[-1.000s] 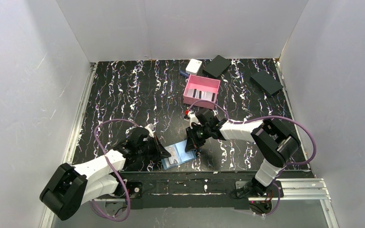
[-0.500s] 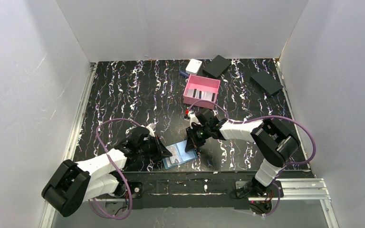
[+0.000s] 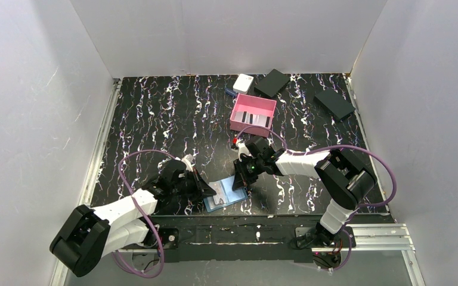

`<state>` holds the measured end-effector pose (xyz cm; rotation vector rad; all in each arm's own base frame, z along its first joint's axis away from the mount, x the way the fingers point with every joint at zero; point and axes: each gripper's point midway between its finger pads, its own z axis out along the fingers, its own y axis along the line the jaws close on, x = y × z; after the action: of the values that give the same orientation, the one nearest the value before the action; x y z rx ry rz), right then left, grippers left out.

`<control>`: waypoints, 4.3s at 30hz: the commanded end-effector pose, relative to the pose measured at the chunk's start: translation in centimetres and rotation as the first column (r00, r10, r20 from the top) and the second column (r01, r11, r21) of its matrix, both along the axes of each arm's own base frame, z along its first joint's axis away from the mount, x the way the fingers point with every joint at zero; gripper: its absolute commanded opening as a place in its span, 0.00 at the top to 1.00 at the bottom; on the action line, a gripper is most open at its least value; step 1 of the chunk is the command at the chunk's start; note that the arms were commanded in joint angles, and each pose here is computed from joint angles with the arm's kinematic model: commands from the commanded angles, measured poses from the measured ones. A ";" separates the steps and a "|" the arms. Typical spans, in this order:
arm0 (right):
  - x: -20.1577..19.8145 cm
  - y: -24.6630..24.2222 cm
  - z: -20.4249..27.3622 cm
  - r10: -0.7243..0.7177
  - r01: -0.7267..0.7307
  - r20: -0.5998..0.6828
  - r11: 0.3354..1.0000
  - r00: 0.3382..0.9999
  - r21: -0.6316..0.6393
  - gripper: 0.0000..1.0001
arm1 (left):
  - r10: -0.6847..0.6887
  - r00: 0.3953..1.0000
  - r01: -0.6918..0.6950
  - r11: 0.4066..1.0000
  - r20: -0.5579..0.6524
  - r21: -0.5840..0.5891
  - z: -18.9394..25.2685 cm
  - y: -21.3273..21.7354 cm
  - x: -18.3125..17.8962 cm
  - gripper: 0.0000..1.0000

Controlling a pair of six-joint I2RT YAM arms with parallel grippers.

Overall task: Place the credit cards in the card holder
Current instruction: Insert the credit card into the card holder.

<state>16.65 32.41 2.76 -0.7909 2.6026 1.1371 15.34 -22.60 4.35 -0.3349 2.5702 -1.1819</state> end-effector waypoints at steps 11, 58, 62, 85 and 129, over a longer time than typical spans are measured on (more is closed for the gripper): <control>-0.5 -3.3 -3.9 -0.039 0.037 -0.005 0.983 0.999 -0.180 0.89 | -0.013 0.996 0.013 1.000 -0.088 0.001 -1.1 -0.5 -0.6 1.00; -0.8 -3.3 -4.0 -0.034 0.030 -0.020 0.984 0.999 -0.173 0.90 | 0.012 0.999 -0.014 0.999 -0.049 -0.039 -1.3 -1.0 1.9 1.00; -0.9 -3.2 -4.0 -0.036 0.032 -0.023 0.985 0.999 -0.171 0.90 | 0.016 0.998 -0.020 0.998 -0.060 -0.066 -1.1 -1.4 2.0 1.00; 1.3 -2.7 1.0 -0.072 0.078 0.046 0.983 0.996 -0.168 0.82 | 0.014 0.984 -0.024 0.998 -0.177 -0.052 -2.2 -3.1 1.0 0.82; -0.5 -0.3 0.2 -0.093 0.095 -0.092 0.995 0.991 0.009 0.74 | 0.176 0.959 -0.059 0.890 -0.221 0.452 0.1 -0.3 1.3 0.25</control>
<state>16.16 31.42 2.86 -0.6071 2.7022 1.1457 17.05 -24.86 3.41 -0.5858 2.9063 -0.6284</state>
